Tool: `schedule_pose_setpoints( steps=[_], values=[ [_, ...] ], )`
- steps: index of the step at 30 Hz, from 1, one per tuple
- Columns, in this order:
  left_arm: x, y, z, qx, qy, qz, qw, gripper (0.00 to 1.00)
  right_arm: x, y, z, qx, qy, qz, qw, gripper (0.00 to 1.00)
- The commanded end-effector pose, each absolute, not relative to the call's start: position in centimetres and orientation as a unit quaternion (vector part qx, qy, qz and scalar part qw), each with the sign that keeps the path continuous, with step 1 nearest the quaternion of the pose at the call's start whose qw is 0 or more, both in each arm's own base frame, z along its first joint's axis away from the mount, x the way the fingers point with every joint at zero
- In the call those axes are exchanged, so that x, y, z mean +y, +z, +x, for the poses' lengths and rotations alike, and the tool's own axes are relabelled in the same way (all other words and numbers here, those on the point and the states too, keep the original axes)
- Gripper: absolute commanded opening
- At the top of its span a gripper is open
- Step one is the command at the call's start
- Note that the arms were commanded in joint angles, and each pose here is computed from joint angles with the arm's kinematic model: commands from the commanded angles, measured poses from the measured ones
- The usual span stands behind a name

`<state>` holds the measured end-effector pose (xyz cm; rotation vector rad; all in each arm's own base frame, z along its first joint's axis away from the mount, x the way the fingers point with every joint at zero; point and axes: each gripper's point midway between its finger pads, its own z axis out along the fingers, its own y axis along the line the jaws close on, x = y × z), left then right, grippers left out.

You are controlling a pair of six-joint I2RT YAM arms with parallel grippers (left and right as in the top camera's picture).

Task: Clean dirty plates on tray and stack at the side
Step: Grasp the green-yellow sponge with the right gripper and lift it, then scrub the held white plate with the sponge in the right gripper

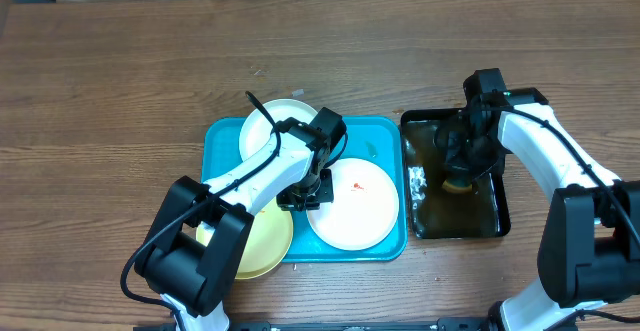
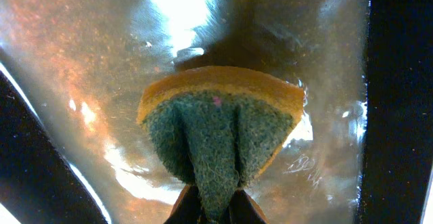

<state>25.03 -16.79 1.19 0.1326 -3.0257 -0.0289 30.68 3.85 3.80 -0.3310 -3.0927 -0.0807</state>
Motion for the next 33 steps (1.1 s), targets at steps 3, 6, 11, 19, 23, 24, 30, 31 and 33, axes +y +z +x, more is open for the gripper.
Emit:
schedule_pose_setpoints(
  steps=[3, 6, 11, 19, 23, 24, 30, 31, 33],
  values=[
    [-16.5, 0.8, 25.0, -0.997, -0.019, 0.044, 0.057, 0.05, 3.9, 4.8, 31.8, -0.994, -0.025, -0.102, -0.005, 0.04],
    [-16.5, 0.8, 25.0, -0.997, -0.019, 0.044, 0.057, 0.05, 3.9, 5.9, 32.0, -0.994, -0.024, -0.103, -0.001, 0.04],
    [-16.5, 0.8, 25.0, -0.997, -0.019, 0.044, 0.057, 0.04, 4.0, 7.1, 31.6, -0.993, -0.021, -0.112, 0.012, 0.04],
    [-16.6, 0.8, 25.0, -0.997, -0.018, 0.044, 0.056, 0.04, 4.3, 7.1, 30.8, -0.994, 0.013, -0.108, 0.020, 0.04],
    [-16.6, 0.8, 25.0, -0.997, -0.018, 0.044, 0.056, 0.04, 3.7, 7.2, 30.4, -0.988, 0.056, -0.142, 0.017, 0.04],
    [-16.6, 0.8, 25.0, -0.997, -0.018, 0.044, 0.056, 0.04, 4.3, 7.2, 30.3, -0.990, 0.046, -0.133, 0.020, 0.04],
    [-16.6, 0.8, 25.1, -0.997, -0.017, 0.044, 0.054, 0.04, 7.8, 7.2, 29.5, -0.996, -0.012, -0.074, 0.041, 0.04],
    [-16.6, 0.8, 25.1, -0.997, -0.017, 0.044, 0.054, 0.04, 8.5, 7.2, 29.4, -0.996, -0.028, -0.071, 0.045, 0.04],
    [-16.5, 0.8, 25.2, -0.997, -0.017, 0.046, 0.054, 0.04, 9.7, 7.3, 29.1, -0.995, -0.064, -0.060, 0.054, 0.04]
  ],
)
